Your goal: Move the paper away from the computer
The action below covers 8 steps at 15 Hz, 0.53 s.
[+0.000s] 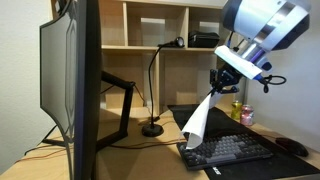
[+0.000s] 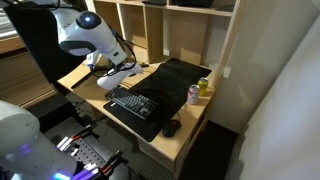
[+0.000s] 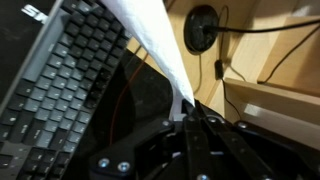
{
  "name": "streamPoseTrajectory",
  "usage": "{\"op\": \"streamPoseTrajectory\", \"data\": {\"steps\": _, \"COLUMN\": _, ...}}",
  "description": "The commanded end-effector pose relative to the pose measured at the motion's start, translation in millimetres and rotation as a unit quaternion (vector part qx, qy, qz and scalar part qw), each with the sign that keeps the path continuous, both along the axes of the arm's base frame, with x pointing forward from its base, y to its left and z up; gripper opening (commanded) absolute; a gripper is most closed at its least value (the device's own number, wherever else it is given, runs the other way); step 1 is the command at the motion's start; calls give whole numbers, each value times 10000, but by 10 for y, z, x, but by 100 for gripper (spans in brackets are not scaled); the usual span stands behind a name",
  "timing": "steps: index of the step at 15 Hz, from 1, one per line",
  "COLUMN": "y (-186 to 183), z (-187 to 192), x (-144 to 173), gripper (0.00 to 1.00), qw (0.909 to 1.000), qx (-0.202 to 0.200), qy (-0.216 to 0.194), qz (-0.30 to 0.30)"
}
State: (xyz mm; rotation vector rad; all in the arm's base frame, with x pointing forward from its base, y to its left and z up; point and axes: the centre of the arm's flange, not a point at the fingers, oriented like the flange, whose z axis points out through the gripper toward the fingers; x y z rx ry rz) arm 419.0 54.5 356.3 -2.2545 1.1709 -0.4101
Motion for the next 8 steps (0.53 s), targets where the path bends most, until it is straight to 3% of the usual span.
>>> {"op": "streamPoseTrajectory", "data": {"steps": 1, "y": -139, "z": 100, "x": 924, "gripper": 0, "qw": 9947, "qx": 553, "qy": -321, "qz": -806}}
{"op": "streamPoseTrajectory", "data": {"steps": 4, "y": -344, "z": 260, "x": 1517, "gripper": 0, "qw": 9827, "qx": 1061, "qy": -540, "qz": -1417}}
{"op": "streamPoseTrajectory", "data": {"steps": 8, "y": -405, "z": 52, "x": 2181, "gripper": 0, "qw": 9683, "qx": 1938, "qy": -242, "qz": -1558}}
